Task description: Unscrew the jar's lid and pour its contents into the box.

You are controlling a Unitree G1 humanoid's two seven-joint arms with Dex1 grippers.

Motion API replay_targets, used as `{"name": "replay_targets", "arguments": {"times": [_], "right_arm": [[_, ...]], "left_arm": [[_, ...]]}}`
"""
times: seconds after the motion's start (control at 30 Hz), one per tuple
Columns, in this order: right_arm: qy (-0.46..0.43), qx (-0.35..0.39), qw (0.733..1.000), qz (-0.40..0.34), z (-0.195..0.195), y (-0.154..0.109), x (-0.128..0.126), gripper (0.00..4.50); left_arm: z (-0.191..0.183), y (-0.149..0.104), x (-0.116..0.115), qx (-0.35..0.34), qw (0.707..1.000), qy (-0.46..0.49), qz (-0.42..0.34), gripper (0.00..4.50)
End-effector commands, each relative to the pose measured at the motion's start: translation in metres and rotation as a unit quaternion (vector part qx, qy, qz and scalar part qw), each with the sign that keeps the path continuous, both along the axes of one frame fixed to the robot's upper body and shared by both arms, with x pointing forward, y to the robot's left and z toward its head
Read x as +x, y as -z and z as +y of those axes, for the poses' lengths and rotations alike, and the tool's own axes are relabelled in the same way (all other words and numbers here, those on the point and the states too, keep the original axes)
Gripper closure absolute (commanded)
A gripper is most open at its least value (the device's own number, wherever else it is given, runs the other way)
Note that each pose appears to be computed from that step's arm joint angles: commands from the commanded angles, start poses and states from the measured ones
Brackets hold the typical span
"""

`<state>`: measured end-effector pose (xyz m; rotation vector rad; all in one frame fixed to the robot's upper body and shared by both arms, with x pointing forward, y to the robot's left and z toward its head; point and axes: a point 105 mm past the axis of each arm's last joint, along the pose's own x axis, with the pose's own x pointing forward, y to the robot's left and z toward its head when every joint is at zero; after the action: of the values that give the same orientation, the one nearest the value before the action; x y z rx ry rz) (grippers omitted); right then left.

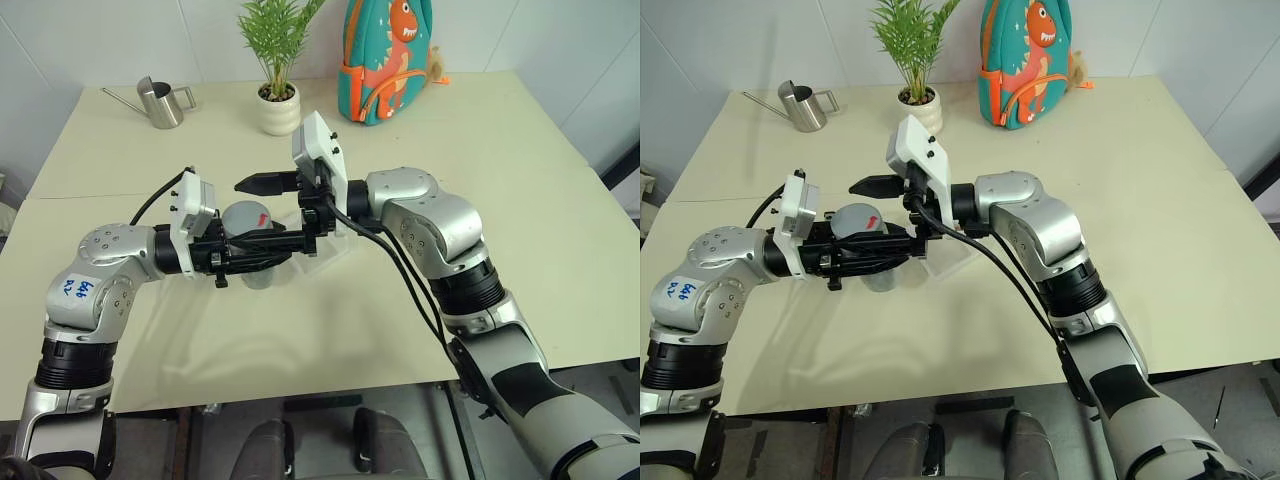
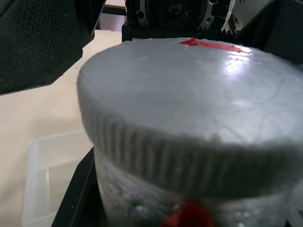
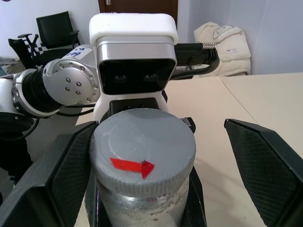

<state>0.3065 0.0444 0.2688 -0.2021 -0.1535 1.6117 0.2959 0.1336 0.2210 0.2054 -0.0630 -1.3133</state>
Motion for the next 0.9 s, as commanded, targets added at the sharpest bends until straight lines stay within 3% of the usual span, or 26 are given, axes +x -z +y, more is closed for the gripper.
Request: {"name": "replay_targets", "arguments": {"times": [0.03,0.53,0.67,0.9], "right_arm": [[0.013,0.03,0.999,-0.033,-0.002,-0.023,0.004,0.05],[0.097,0.023,0.995,-0.012,-0.09,-0.022,0.048,0.05],[0.071,0.023,0.997,-0.008,-0.095,-0.025,0.038,0.05],[-0.018,0.03,0.999,-0.015,-0.053,-0.03,-0.002,0.05]], "left_arm": [[-0.003,-0.009,-0.005,0.002,1.0,0.013,-0.026,2.53],[0.002,-0.008,-0.008,0.002,1.0,0.005,-0.027,2.53],[0.004,-0.009,-0.007,0.002,1.0,0.002,-0.028,2.53],[0.003,-0.01,-0.004,0.001,1.0,0.002,-0.031,2.53]]}}
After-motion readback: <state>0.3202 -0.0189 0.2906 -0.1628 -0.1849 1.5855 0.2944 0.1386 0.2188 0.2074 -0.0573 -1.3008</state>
